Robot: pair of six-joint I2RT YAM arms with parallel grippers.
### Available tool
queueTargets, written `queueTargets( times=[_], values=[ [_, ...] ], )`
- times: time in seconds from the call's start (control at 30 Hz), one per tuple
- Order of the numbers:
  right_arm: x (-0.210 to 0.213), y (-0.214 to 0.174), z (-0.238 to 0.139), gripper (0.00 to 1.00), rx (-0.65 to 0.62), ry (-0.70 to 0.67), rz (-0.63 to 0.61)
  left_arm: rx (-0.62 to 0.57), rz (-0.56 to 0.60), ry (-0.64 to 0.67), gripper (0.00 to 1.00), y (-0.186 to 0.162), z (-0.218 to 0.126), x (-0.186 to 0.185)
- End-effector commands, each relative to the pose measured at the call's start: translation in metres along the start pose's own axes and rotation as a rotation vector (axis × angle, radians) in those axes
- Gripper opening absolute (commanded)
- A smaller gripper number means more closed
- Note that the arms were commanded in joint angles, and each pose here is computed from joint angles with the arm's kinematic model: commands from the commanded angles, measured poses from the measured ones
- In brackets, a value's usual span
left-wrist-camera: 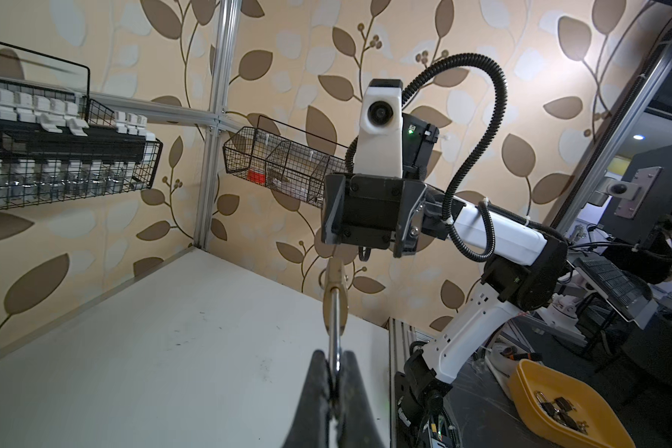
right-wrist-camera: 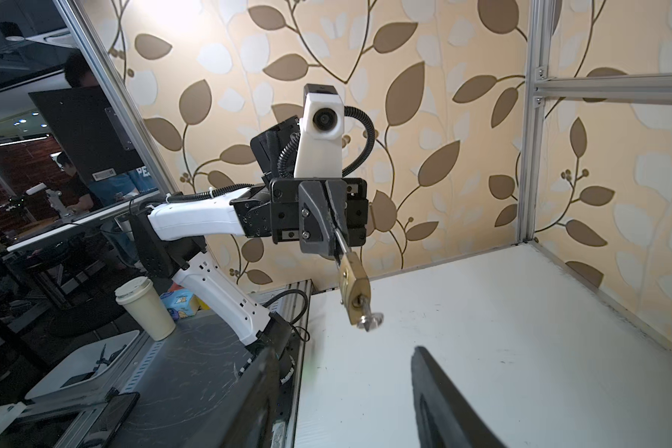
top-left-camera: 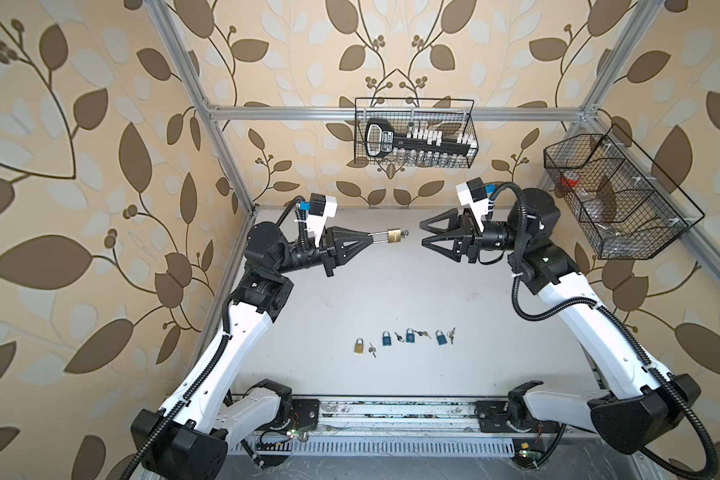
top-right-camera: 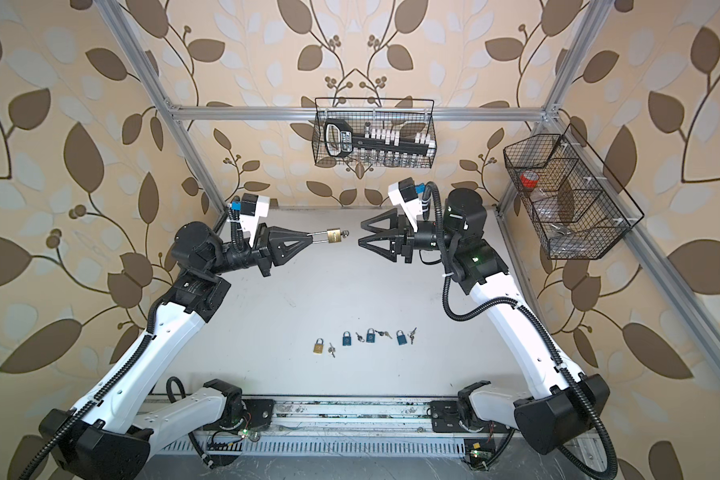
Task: Lock with the key
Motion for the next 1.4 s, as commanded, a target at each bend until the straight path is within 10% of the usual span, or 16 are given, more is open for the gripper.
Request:
queueTargets(
  times=[0.0,1.37],
  values=[
    [0.006,0.001,0.000,0.51,0.002,0.018,0.013,-0.010,0.103,-0.112,0.00,0.024,-0.001,-0.026],
    [0.019,-0.004,0.025,0.00,0.061,0.133,0.020,0.020,0.119,-0.121,0.00,0.018,0.000,-0.029]
  ],
)
Point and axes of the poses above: each gripper's point midway between its finger pads, its own z axis out along the fingers, its own x axis along the line the jaws close on, y = z × x, the point moved 2 cm from there along -z, back along the fingers, and after that the axes turned 9 degrees about z, right-handed, at the moved point
